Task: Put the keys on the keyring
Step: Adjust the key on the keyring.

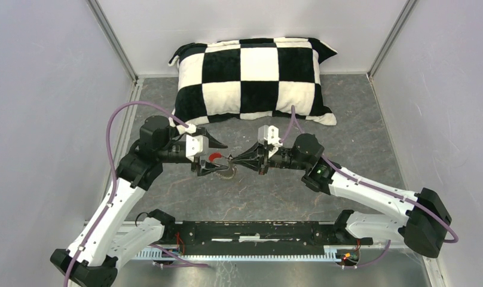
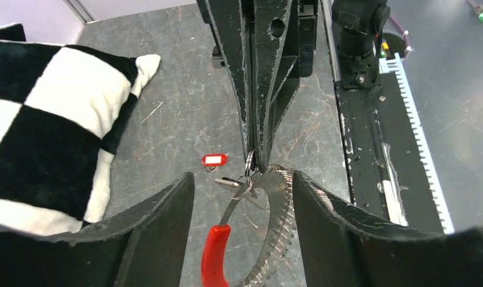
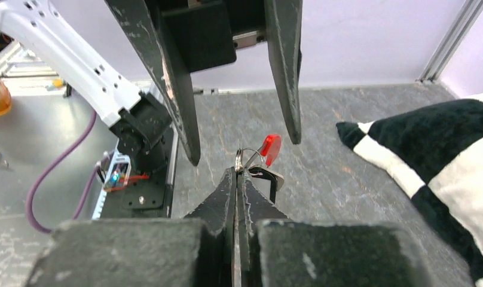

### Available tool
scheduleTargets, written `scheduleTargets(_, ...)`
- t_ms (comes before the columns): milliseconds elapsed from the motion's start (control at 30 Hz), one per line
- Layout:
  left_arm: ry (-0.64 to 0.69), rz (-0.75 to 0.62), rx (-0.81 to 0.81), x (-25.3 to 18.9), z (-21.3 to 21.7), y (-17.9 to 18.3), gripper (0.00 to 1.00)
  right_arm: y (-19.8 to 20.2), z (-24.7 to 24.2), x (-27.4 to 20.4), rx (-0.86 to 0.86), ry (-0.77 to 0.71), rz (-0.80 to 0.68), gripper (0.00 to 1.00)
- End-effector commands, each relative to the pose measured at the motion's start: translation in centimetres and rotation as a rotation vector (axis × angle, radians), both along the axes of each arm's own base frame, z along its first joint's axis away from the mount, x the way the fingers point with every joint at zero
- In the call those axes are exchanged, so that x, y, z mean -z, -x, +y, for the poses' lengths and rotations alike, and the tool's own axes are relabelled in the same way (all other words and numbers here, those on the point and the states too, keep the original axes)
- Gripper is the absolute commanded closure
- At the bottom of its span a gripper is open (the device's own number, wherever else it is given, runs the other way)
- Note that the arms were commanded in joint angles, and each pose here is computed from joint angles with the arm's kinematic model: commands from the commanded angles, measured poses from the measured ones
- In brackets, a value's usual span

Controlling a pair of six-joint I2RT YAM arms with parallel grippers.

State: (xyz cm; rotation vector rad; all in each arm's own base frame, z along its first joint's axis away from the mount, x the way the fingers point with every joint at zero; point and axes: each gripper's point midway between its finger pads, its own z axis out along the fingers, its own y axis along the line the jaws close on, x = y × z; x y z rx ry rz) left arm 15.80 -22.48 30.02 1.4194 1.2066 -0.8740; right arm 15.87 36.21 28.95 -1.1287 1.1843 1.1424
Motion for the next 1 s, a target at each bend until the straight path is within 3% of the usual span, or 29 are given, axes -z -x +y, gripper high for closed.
scheduleTargets(0, 0.065, 0.047, 0.002, -2.4, -0.6, 0.3, 0.31, 0.2, -0.7, -6.5, 0.027, -0.255, -0.068, 1.0)
scheduleTargets(133, 0.079, 0.045, -0.029, -2.9, -0.5, -0.1, 0.22, 0.0, -1.0, -6.7, 0.055, -0.275, -0.076, 1.0)
scheduleTargets(567, 0.134, 0.017, -0.024, -5.1, -0.5, 0.6, 0.17, 0.1, -1.9, -7.6, 0.073, -0.365, -0.103, 1.0)
scheduleTargets(800, 0.126, 0.031, -0.049, -4.4, -0.3, 0.3, 0.03, -0.1, -1.8, -7.2, 0.081, -0.343, -0.108, 1.0)
scheduleTargets(967, 0.12, 0.044, -0.052, -3.9, -0.1, 0.6, 0.03, -0.1, -1.8, -7.4, 0.079, -0.345, -0.112, 1.0)
